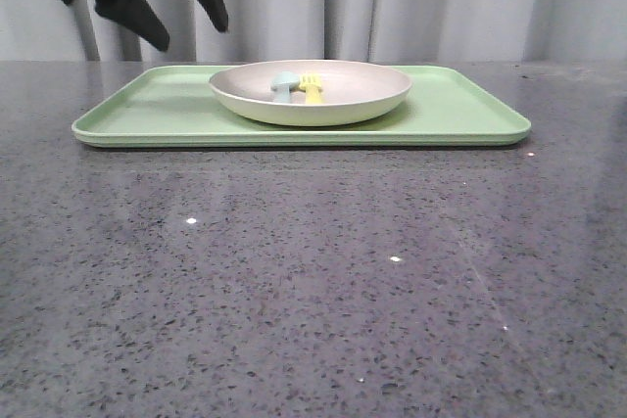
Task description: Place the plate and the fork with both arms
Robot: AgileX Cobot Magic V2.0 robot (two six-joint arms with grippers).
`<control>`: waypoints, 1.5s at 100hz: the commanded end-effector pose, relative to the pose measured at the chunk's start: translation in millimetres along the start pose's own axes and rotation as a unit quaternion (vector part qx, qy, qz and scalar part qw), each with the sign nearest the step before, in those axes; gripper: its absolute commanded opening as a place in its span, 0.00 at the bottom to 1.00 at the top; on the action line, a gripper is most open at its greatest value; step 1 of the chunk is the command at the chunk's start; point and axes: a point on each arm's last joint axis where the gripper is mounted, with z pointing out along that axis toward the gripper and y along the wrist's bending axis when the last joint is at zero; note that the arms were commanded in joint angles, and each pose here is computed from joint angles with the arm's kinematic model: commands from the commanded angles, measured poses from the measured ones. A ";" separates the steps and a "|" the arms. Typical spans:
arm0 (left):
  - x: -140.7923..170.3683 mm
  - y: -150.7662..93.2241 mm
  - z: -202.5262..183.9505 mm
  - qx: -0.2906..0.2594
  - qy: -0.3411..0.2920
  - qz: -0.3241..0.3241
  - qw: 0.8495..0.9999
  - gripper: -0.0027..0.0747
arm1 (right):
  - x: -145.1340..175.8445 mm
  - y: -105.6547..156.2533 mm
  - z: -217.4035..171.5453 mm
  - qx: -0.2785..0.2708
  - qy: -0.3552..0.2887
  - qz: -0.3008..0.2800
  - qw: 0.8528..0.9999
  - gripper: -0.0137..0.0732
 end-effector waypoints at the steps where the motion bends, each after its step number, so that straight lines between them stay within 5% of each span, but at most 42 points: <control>1: -13.8 -16.0 -62.7 0.006 -0.086 0.032 0.996 0.63 | -14.6 -0.8 -4.9 0.006 -0.046 -0.005 0.999 0.58; 31: 6.5 -6.0 -142.6 -0.031 -0.178 0.077 0.981 0.63 | -14.2 -0.8 -4.9 0.006 -0.043 -0.005 0.999 0.58; 66: 77.4 50.2 -194.3 -0.087 -0.237 0.059 0.966 0.63 | -14.2 -0.8 -4.9 0.006 -0.043 -0.005 0.999 0.58; 119: 221.3 89.9 -212.4 -0.096 -0.274 0.047 0.956 0.63 | -13.6 -0.7 -4.9 0.005 -0.040 -0.005 0.999 0.58; 150: 258.6 96.6 -215.9 -0.085 -0.300 0.047 0.949 0.63 | -11.9 -0.6 -4.7 0.005 -0.031 -0.005 1.000 0.58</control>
